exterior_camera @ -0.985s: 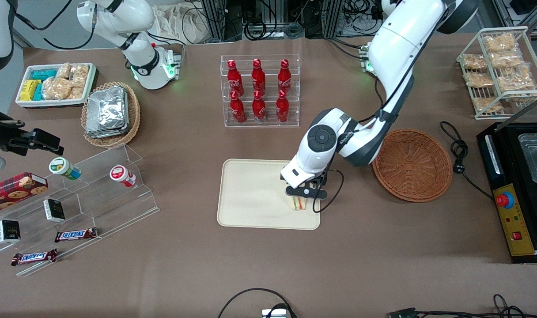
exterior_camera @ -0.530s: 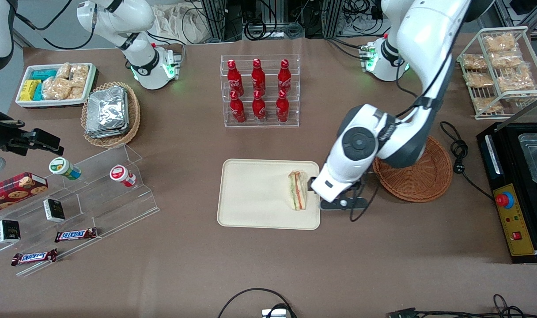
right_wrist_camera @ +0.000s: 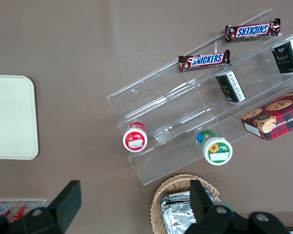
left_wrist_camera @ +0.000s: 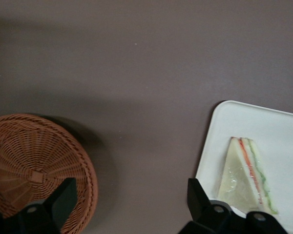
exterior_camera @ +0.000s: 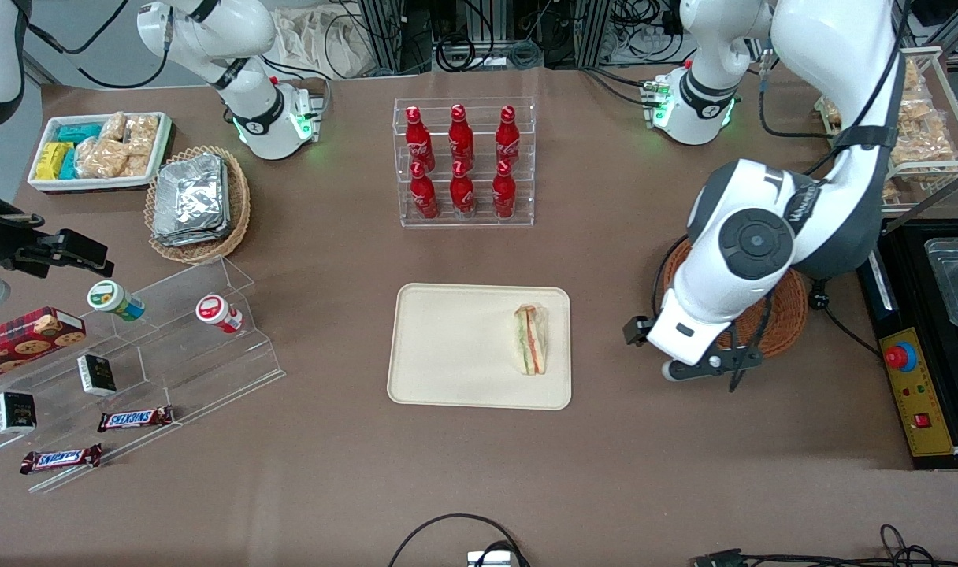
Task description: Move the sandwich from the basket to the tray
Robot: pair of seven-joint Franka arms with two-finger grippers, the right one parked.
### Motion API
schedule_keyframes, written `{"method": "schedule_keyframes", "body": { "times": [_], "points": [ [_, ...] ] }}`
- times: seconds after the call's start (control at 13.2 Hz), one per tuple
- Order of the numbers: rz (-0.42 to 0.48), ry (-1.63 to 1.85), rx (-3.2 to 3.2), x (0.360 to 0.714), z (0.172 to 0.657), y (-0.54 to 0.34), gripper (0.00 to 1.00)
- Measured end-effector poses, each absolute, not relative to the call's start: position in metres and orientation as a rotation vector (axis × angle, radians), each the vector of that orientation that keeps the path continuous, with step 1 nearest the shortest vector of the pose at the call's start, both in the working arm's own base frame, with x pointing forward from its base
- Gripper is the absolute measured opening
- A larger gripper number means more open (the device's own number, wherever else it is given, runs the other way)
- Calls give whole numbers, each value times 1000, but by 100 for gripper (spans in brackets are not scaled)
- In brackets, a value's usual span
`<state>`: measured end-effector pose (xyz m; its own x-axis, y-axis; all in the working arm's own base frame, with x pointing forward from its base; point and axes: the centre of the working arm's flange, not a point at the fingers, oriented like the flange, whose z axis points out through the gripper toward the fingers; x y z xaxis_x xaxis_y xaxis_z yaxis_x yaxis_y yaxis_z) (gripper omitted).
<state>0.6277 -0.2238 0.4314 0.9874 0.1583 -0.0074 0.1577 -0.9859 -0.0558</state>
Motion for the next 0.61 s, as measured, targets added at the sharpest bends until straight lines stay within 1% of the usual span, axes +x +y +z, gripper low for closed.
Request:
{"method": "schedule_keyframes", "body": {
  "times": [0.23, 0.38, 0.61],
  "points": [
    [48, -188, -3060, 629, 449, -189, 100],
    [42, -150, -3045, 628, 464, -153, 100],
    [37, -83, -3057, 612, 487, -109, 100]
  ]
}}
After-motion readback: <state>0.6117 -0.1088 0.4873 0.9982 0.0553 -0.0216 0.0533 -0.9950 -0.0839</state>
